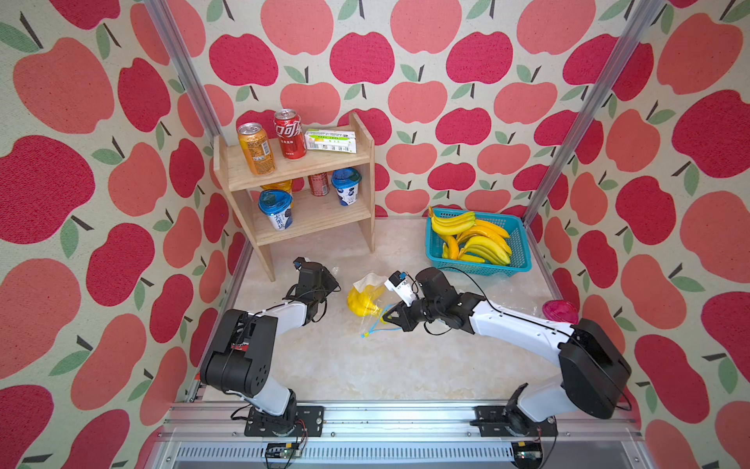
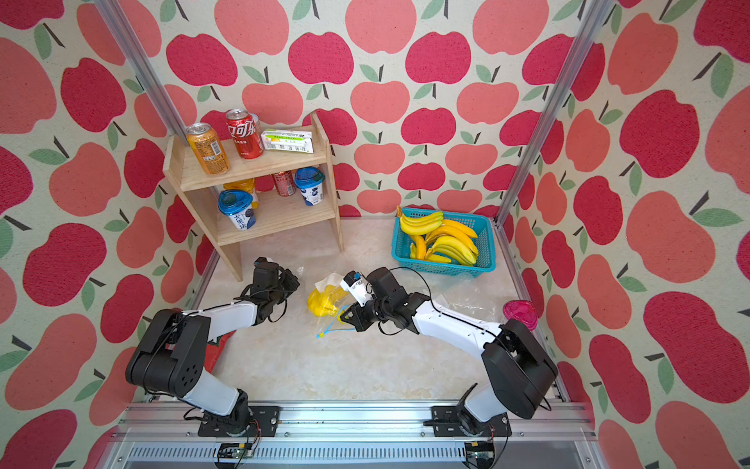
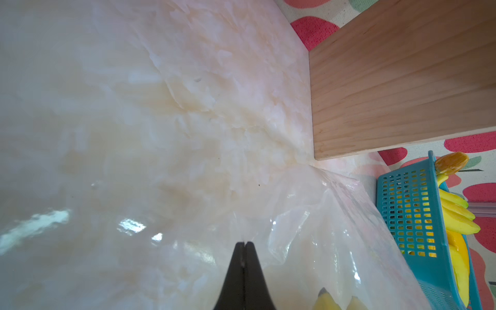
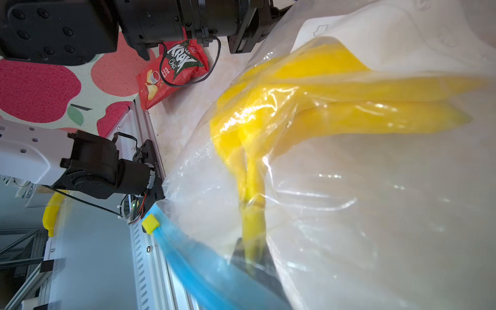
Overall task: Open the zip-top bag and take out the banana
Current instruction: Pick up the banana from the zipper food storage bag.
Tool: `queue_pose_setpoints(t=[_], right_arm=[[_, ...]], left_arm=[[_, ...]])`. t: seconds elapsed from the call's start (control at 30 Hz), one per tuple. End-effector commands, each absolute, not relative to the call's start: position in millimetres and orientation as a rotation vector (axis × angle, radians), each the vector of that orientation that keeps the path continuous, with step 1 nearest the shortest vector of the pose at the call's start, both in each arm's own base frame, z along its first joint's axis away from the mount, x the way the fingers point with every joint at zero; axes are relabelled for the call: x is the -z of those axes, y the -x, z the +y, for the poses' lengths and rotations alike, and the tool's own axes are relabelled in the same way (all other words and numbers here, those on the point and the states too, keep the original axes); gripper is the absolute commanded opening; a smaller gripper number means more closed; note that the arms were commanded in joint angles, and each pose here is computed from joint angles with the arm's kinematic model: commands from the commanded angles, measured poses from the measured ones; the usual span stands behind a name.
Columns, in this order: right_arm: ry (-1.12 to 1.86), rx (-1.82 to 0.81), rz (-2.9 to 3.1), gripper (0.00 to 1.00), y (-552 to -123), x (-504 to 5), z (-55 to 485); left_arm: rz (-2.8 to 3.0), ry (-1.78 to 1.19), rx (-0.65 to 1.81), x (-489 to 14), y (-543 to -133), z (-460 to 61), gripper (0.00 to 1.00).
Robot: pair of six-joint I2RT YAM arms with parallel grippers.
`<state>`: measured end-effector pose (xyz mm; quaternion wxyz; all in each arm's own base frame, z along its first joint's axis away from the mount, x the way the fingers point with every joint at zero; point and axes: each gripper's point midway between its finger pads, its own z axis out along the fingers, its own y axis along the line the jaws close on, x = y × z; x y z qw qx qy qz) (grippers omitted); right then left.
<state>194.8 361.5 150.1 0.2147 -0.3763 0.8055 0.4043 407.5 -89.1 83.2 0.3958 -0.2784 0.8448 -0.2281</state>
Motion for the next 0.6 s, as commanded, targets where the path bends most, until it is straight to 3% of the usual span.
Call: queue_pose_setpoints(t=[0.0, 0.3, 0.57], right_arm=[[1.070, -1.092, 2.197, 0.00, -190, -167, 354], [1.077, -1.139, 2.254, 0.00, -171, -167, 339], [1.247, -1.164, 2.350, 0.00, -128, -147, 311]], left_arm=[[2.133, 0.664, 0.460, -93, -410, -78, 0.00], [2.089, 0.754, 0.324, -97, -398, -53, 0.00], [2.021, 0.845, 0.201, -104, -382, -19, 0.00]])
